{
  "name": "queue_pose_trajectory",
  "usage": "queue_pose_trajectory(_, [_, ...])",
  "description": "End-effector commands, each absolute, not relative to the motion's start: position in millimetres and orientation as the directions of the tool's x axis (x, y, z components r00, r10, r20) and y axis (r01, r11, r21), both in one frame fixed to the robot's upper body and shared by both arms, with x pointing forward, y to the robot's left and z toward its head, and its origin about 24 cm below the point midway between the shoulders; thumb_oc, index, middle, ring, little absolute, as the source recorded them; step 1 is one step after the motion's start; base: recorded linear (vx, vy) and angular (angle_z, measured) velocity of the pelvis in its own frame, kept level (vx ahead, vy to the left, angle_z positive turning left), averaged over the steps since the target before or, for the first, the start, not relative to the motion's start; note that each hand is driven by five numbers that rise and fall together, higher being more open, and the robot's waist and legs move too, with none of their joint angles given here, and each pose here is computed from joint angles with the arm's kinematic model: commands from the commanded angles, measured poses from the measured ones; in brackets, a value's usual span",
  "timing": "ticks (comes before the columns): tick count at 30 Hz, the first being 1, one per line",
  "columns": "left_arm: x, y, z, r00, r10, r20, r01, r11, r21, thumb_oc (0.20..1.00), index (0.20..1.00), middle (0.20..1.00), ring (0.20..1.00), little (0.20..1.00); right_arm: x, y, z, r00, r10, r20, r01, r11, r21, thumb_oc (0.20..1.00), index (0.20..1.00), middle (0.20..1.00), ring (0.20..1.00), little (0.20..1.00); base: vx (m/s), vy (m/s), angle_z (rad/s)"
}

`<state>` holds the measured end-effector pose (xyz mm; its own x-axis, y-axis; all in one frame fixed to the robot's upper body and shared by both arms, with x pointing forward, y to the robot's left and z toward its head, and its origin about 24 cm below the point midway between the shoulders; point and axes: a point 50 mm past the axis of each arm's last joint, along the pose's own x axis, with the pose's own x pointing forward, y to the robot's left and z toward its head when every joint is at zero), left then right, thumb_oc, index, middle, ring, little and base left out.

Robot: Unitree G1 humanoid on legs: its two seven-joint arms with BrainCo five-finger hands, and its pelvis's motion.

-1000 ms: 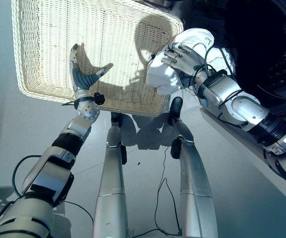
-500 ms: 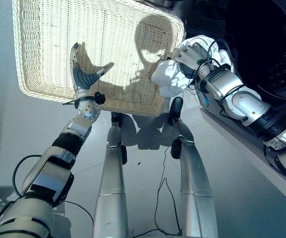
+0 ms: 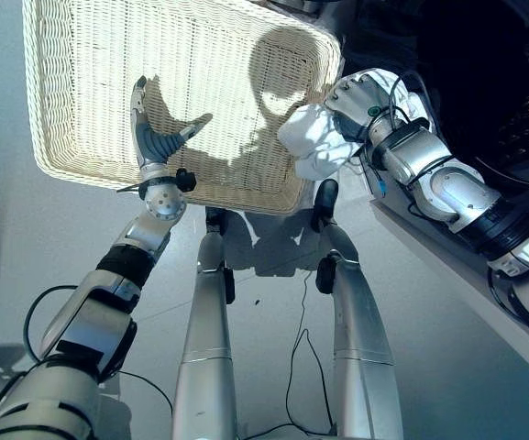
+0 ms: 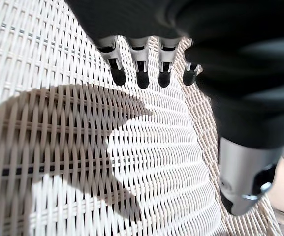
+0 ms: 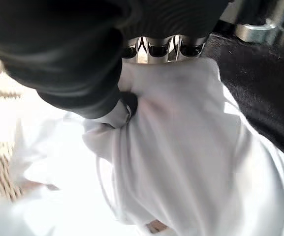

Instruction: Put the clothes into the washing machine.

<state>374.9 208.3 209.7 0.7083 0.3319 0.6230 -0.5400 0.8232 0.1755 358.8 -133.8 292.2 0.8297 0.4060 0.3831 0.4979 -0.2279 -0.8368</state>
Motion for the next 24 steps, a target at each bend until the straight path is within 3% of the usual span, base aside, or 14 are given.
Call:
queue_pose_trajectory(1, [372.0,210.1,219.8,0.663,0.382,0.644,-0.544,0.837,0.064,1.0,1.0,1.0,1.0,1.0,353.4,-161.1,317.4,0.752,0.257,0.606,0.579,0.18,-0.795,0.2,0.2,0.2,0.2,0.2,0.0,0.0,0.0])
queue_pose_trajectory(3, [372.3,211.7,219.9,0.662,0.383,0.644,-0.546,0.835,0.064,1.0,1.0,1.0,1.0,1.0,354.9,-173.7,318.9,0.731,0.149,0.666,0.586,0.365,-0.724,0.2,0.2,0.2,0.2,0.2,0.0,0.0,0.0])
queue_pose_trajectory(13, [372.7,208.0,215.7,0.653,0.406,0.639,-0.554,0.832,0.039,1.0,1.0,1.0,1.0,1.0,353.2,-201.5,317.1,0.691,-0.092,0.717,0.545,0.718,-0.433,0.2,0.2,0.2,0.2,0.2,0.0,0.015,0.0])
queue_pose_trajectory(24, [373.3,211.2,216.5,0.651,0.413,0.637,-0.559,0.828,0.034,1.0,1.0,1.0,1.0,1.0,356.6,-219.7,305.5,0.698,-0.202,0.687,0.527,0.795,-0.302,0.2,0.2,0.2,0.2,0.2,0.0,0.0,0.0])
